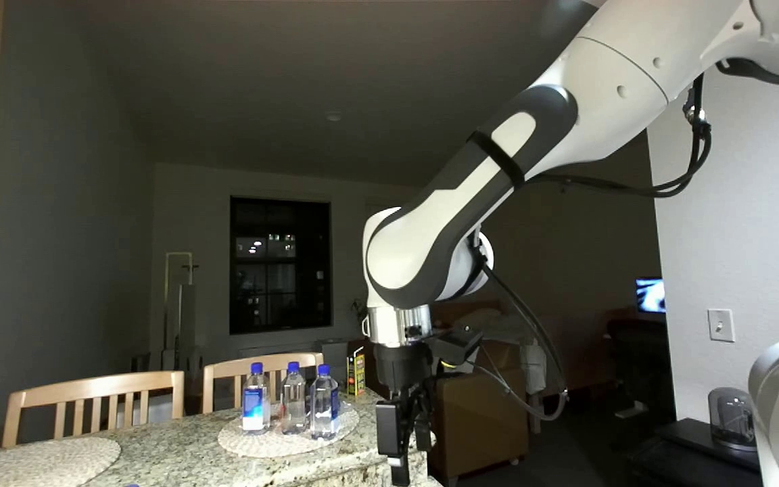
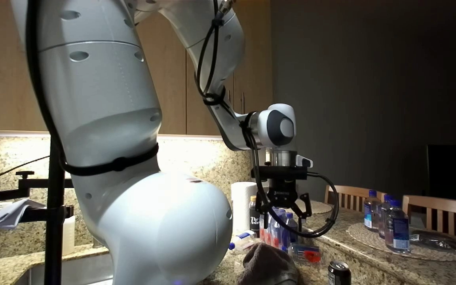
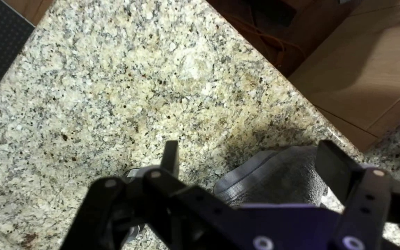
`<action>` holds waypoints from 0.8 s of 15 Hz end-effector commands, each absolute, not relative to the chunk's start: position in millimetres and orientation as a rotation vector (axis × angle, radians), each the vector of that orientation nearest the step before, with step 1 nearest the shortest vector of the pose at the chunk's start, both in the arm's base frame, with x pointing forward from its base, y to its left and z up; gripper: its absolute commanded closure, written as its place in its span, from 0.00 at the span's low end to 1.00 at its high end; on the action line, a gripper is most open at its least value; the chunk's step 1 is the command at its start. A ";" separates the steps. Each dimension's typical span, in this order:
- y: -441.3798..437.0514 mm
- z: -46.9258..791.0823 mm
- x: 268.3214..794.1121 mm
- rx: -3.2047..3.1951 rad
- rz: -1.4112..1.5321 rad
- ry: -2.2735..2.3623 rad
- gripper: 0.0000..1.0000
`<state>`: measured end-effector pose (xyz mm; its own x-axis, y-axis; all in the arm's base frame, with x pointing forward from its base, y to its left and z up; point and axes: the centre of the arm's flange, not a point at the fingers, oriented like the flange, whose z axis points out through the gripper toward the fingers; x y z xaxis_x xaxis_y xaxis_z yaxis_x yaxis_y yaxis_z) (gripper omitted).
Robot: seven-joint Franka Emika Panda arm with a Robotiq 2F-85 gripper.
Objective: Move the grey towel to the right.
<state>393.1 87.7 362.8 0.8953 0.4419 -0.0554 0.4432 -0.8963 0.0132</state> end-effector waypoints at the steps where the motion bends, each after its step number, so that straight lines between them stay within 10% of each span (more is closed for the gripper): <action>1: 119.8 338.6 391.9 3.044 -0.008 0.625 0.00; 12: 222.8 287.7 439.3 3.118 0.220 0.707 0.00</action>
